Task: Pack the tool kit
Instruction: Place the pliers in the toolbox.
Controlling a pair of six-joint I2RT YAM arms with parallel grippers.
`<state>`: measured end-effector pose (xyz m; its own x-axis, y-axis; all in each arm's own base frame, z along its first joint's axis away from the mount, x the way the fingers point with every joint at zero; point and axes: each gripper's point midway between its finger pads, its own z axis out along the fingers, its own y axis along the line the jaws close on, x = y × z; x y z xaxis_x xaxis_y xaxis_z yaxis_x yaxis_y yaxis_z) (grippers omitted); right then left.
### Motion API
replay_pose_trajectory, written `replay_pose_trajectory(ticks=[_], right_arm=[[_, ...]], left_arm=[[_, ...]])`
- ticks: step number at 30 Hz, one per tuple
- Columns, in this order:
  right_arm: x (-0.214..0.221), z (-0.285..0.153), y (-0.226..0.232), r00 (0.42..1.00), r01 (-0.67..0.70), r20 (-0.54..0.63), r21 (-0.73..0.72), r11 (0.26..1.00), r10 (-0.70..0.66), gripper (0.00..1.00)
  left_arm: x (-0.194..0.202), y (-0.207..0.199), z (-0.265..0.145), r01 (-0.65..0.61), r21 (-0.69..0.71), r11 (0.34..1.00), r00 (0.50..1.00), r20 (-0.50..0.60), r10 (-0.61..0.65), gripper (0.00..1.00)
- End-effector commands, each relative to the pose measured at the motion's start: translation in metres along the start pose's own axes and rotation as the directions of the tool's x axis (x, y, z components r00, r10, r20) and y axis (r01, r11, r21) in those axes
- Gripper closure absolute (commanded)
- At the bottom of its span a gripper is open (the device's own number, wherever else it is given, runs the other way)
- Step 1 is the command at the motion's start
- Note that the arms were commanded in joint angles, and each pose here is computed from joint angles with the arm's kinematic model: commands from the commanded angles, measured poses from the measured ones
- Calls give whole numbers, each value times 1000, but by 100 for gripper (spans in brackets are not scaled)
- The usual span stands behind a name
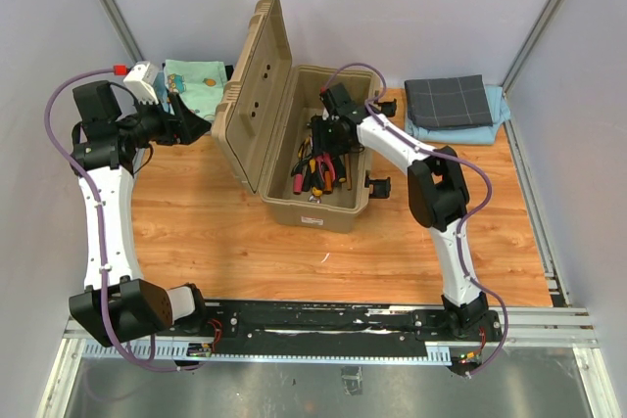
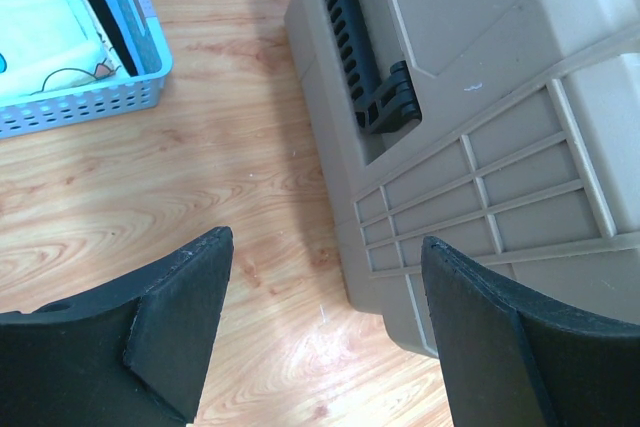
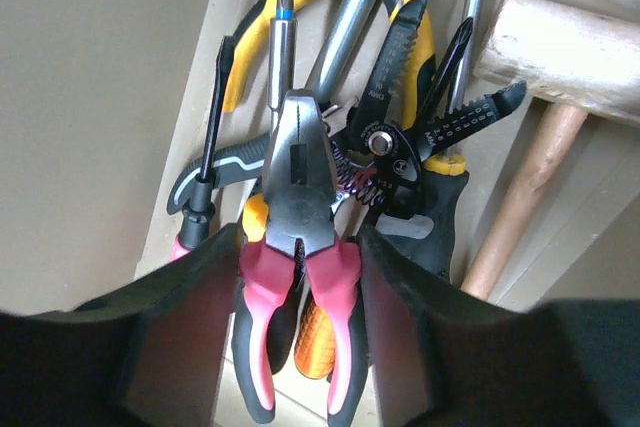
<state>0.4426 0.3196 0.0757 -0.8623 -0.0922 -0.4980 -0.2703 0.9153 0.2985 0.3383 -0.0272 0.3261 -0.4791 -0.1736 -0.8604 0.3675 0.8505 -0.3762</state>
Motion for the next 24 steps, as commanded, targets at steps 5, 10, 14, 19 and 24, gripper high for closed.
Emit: replay_pose_trajectory(ticks=[5, 10, 14, 19, 24], right_arm=[[-52, -61, 30, 983, 59, 178, -45, 997, -50, 31], [-94, -114, 53, 936, 109, 346, -104, 989, -67, 2], [-129, -177, 58, 858, 123, 510, -83, 989, -64, 2], [-147, -233, 25, 796, 43, 605, -15, 999, -25, 2], [-128, -244, -44, 806, -117, 586, 25, 993, 80, 2]], left_arm=[[-2, -4, 2, 12, 24, 1000, 1000, 4, -12, 20], [-5, -2, 5, 14, 30, 999, 1000, 4, -14, 20], [-8, 5, 14, 13, 31, 999, 1000, -6, -13, 20], [-16, 12, 32, 17, 56, 998, 1000, -11, -16, 20], [-32, 8, 57, 13, 124, 992, 1000, -13, -12, 20]])
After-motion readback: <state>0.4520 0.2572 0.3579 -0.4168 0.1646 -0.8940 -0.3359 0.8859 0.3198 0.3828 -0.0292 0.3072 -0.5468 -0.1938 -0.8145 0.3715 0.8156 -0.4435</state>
